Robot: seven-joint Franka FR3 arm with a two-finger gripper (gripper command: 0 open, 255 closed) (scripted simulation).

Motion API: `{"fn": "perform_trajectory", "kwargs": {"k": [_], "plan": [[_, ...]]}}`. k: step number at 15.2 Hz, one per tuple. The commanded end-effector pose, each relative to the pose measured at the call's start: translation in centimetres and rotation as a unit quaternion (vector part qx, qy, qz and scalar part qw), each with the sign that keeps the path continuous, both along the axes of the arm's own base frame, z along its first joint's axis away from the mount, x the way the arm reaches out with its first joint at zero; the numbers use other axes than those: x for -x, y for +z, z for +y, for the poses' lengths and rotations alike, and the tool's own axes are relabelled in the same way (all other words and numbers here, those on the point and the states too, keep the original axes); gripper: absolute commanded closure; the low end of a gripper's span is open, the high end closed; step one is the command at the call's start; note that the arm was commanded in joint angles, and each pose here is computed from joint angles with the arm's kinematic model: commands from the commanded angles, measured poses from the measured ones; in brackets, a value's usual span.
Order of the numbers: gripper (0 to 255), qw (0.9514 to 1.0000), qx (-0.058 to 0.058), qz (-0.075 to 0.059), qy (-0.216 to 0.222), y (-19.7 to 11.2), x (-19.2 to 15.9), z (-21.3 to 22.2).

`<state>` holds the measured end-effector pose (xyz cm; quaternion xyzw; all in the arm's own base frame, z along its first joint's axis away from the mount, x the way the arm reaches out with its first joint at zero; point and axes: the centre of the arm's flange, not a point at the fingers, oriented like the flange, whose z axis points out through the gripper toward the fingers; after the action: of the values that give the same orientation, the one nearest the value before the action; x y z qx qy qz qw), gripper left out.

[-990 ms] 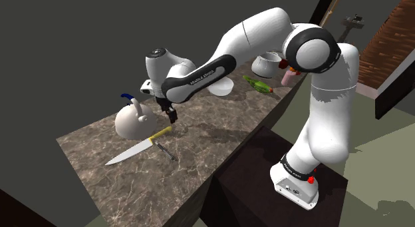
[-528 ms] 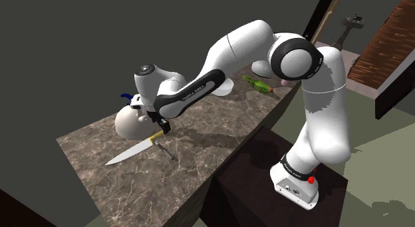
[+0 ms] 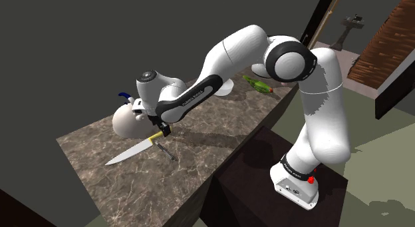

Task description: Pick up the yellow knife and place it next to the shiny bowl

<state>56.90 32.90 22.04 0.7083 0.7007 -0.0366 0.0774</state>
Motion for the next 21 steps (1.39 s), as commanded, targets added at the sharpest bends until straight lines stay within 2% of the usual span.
{"fn": "perform_trajectory", "kwargs": {"k": [1, 4, 5, 14, 21], "plan": [[0, 1.0, 0.003, 0.009, 0.001, -1.2, 0.2, -0.1], [0, 1.0, 0.003, 0.009, 0.001, -1.2, 0.2, -0.1], [255, 1.0, 0.003, 0.009, 0.001, -1.6, 0.3, 0.0], [255, 1.0, 0.003, 0.009, 0.001, -1.2, 0.2, -0.1], [255, 1.0, 0.003, 0.009, 0.001, 2.5, 0.2, -0.1]]}}
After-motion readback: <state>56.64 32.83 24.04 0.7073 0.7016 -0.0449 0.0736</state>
